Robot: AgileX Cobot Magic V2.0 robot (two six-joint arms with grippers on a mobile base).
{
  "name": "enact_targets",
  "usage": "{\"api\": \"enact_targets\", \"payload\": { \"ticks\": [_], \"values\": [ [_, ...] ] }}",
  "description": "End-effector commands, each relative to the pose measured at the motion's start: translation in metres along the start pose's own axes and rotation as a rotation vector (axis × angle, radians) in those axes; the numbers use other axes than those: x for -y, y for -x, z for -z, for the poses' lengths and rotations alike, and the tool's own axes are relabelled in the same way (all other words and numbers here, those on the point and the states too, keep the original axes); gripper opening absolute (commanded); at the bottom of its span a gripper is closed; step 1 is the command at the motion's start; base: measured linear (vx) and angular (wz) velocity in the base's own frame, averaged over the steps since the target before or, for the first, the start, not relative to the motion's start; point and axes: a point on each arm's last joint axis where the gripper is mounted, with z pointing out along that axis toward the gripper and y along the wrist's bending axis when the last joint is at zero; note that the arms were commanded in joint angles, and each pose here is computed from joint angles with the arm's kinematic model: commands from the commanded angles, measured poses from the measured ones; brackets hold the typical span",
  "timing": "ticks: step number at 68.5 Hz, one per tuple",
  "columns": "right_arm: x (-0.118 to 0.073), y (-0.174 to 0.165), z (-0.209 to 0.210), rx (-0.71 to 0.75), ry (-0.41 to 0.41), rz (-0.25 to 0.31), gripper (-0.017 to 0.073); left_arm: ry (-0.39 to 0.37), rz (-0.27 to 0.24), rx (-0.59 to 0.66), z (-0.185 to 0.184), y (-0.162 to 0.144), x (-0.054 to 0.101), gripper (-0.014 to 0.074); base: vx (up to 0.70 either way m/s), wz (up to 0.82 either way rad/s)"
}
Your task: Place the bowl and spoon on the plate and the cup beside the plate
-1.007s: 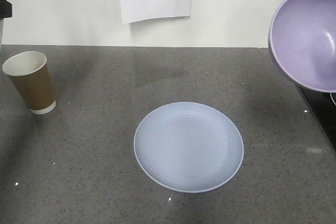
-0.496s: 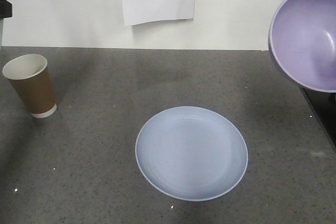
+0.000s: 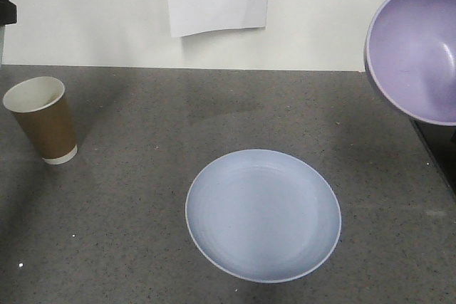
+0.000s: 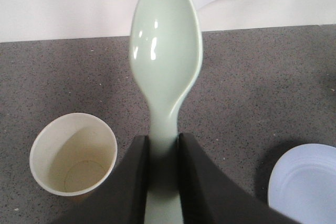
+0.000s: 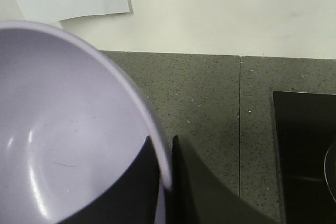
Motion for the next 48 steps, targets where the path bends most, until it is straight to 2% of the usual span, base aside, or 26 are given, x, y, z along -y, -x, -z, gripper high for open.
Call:
{"api": "enact_targets", "payload": {
  "ticks": [1,48],
  "values": [
    [-0.0022,0.0132,0.0106,0.108,-0.001,0.004,-0.0010,-0.019,-0.002,0.107,0.0167,0.0104,0.0079,-0.0006,0.03,0.01],
    [-0.0022,0.0132,0.0106,0.108,-0.001,0.004,-0.0010,-0.019,-0.002,0.107,0.0167,0.0104,0.0079,-0.0006,0.01,0.01]
  ]
}}
